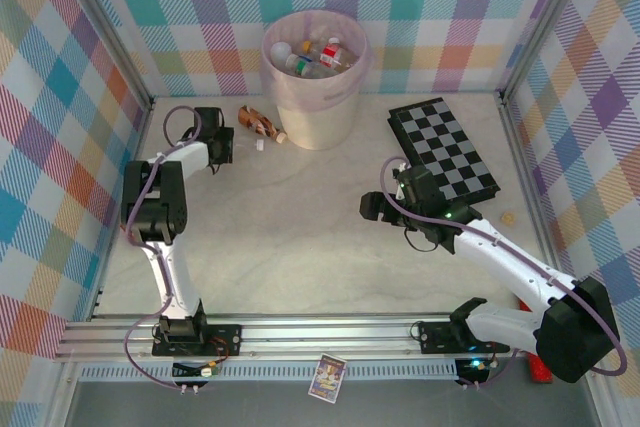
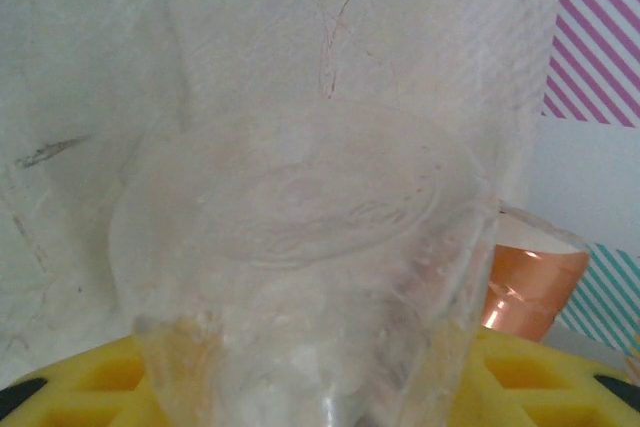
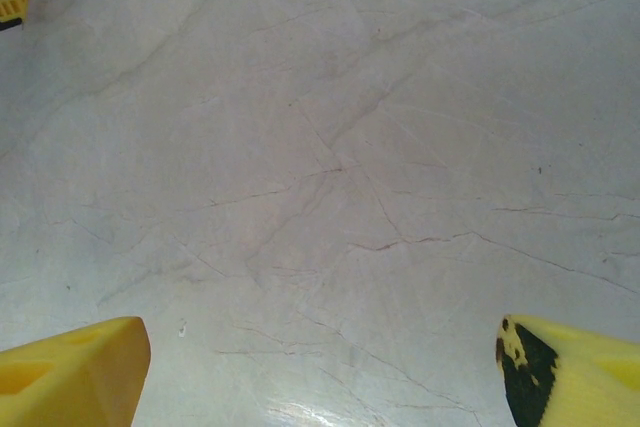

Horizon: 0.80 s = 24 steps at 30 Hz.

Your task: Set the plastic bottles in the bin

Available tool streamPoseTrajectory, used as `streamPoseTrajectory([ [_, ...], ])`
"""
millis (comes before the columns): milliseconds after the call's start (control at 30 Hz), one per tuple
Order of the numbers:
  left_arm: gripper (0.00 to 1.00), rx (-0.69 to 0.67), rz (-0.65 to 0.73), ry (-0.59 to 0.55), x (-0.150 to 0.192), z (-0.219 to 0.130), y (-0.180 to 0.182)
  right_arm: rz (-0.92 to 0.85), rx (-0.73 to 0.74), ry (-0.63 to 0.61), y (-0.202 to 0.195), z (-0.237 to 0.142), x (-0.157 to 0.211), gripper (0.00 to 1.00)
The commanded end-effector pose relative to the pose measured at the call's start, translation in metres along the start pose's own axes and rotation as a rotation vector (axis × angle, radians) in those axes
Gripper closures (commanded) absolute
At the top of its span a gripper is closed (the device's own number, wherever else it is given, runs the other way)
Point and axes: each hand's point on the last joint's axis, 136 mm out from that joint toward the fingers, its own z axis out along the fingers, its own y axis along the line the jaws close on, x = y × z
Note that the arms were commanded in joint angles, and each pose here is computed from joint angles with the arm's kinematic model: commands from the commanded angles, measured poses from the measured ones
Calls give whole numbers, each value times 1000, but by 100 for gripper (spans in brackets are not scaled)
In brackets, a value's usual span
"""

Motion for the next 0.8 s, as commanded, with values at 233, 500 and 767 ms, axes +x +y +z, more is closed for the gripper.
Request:
streamPoseTrajectory([
  [233,50,135,-52,-128,-55,-78,-20,-11,26,4,-4,-2,-2,10],
  [500,57,211,13,-210,-84,-162,-38,-20,20,17,-1,4,-4,10],
  [767,73,375,153,-208,-71,-263,-68,-45,29,21,-1,8,-5,10],
])
